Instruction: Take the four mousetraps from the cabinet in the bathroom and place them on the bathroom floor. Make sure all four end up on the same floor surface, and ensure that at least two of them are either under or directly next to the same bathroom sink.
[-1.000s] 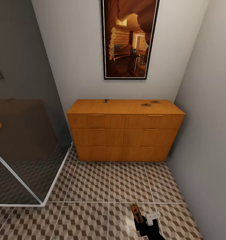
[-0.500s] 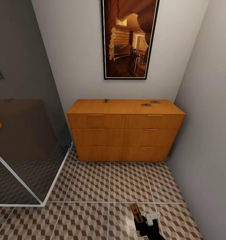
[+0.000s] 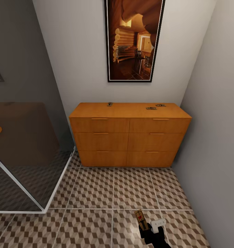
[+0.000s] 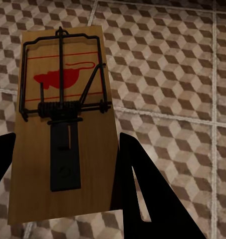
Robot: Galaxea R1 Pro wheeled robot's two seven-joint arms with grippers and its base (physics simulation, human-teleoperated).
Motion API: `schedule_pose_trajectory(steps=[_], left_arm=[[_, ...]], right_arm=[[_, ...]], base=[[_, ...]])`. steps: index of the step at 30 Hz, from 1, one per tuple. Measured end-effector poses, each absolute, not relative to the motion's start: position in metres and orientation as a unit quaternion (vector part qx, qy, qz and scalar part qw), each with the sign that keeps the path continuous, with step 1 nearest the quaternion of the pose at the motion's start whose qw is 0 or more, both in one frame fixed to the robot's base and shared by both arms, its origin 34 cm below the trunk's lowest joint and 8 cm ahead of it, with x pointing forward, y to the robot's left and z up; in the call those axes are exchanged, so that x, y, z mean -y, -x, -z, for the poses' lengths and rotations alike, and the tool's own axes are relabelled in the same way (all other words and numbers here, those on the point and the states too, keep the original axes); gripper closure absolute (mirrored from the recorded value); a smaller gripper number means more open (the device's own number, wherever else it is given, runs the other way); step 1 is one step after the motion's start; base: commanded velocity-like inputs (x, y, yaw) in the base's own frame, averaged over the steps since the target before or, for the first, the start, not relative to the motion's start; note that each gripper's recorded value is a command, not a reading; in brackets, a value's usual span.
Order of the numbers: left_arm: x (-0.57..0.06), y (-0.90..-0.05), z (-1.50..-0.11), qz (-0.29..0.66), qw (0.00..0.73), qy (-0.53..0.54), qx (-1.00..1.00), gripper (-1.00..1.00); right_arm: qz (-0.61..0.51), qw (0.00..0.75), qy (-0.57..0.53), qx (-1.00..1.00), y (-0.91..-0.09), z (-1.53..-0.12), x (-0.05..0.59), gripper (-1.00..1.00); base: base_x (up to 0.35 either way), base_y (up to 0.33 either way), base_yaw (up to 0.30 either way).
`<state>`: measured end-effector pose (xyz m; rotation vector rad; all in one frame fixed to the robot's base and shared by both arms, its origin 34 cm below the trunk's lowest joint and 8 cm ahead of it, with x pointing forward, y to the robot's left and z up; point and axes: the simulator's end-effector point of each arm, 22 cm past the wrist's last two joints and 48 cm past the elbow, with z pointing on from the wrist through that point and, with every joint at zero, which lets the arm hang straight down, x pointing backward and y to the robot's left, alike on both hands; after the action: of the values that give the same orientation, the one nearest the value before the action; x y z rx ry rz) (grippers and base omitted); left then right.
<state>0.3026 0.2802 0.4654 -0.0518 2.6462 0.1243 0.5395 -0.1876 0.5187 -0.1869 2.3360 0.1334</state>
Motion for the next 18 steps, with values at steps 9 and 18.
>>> schedule_pose_trajectory(steps=[9, 18], left_arm=[[-0.2802, -0.3029, -0.4655, -0.046, 0.244, 0.019, -0.969, -1.00], [-0.2801, -0.3026, -0.4654, -0.045, 0.244, 0.019, -0.969, -1.00]], right_arm=[[-0.052, 0.387, 0.073, -0.918, -0.5393, -0.5186, 0.1876, 1.00], [-0.052, 0.387, 0.073, -0.918, -0.5394, -0.5186, 0.1876, 1.00]], base=[[0.000, 0.000, 0.000], [0.000, 0.000, 0.000]])
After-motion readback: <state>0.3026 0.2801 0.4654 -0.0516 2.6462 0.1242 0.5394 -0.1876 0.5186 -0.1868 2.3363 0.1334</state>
